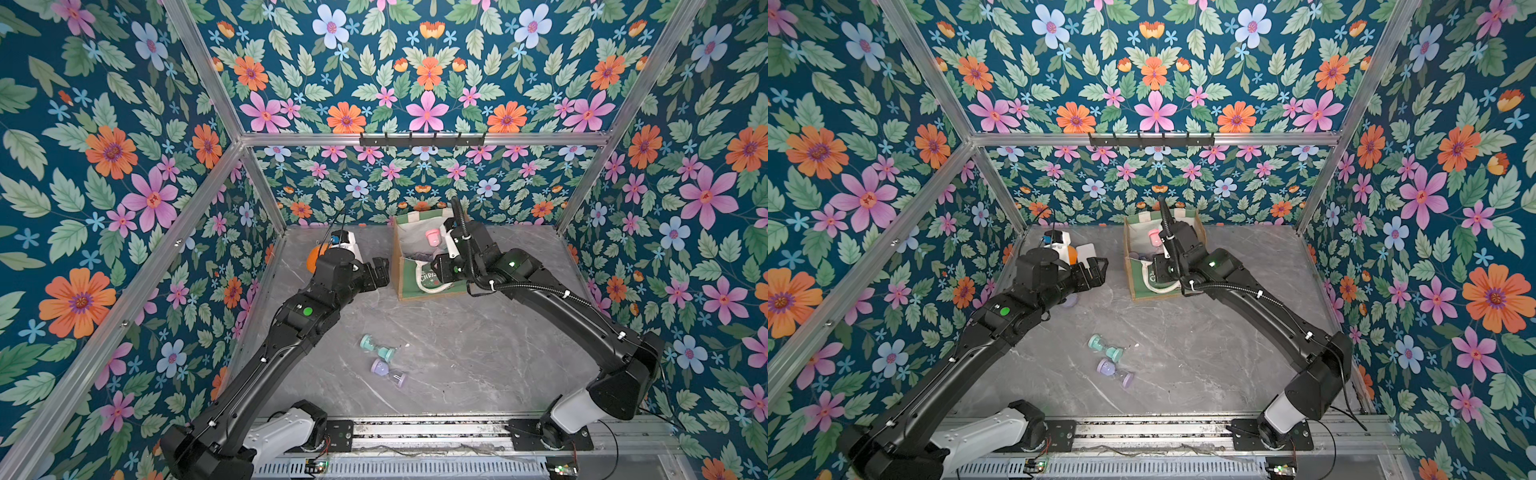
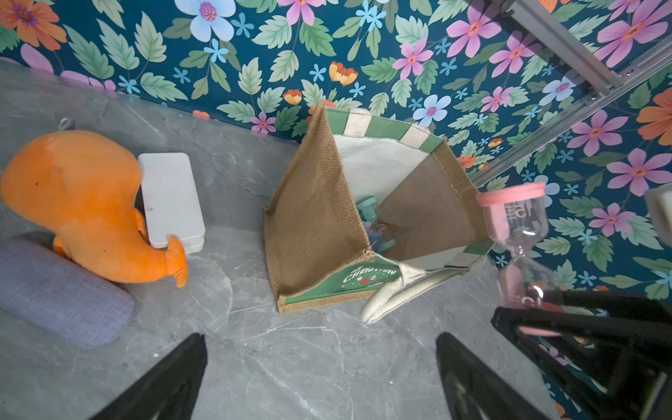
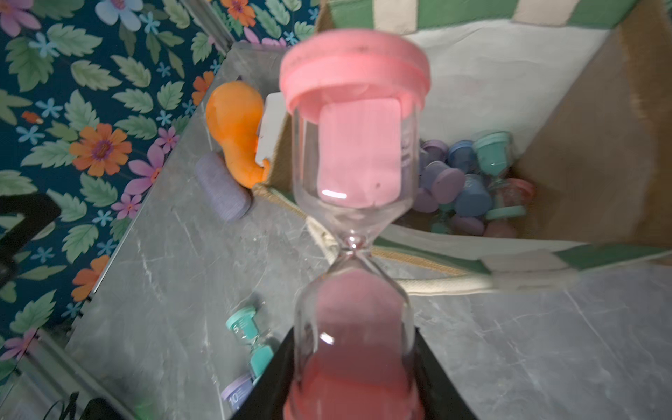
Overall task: Put the hourglass into the canvas bag
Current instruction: Place the hourglass in the canvas bag.
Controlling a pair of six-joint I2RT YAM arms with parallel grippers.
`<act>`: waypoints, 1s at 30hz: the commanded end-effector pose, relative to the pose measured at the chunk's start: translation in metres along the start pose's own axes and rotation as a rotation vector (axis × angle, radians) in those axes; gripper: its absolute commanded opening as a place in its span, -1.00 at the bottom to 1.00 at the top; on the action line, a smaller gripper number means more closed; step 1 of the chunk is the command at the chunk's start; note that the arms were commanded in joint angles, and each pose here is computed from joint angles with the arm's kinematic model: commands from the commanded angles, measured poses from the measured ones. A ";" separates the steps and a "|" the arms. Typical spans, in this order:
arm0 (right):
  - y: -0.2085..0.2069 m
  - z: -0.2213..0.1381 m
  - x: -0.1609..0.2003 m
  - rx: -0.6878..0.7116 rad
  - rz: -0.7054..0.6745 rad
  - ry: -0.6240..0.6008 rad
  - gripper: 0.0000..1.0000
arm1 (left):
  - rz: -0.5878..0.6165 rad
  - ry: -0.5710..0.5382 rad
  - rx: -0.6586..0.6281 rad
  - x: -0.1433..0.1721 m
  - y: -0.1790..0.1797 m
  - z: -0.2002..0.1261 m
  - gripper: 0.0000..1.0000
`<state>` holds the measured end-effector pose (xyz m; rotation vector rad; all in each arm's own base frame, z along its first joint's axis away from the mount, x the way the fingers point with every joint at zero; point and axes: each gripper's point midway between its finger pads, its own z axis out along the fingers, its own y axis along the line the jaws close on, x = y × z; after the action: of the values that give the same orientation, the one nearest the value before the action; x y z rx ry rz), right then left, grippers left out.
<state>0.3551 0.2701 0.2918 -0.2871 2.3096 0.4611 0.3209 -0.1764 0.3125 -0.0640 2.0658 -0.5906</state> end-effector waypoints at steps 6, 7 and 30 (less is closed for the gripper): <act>-0.041 0.043 -0.020 0.077 0.003 0.035 -0.25 | -0.009 -0.014 0.050 -0.007 -0.015 0.034 1.00; -0.045 0.049 -0.022 0.088 0.002 0.041 -0.25 | -0.011 -0.008 0.061 -0.006 -0.017 0.039 1.00; -0.108 0.157 0.036 0.250 0.072 0.276 -0.24 | -0.046 0.052 0.182 0.011 -0.039 0.083 1.00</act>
<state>0.4672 0.2397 0.1472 -0.1767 2.6053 0.2103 0.3746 -0.2423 0.2756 -0.0047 2.0947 -0.7820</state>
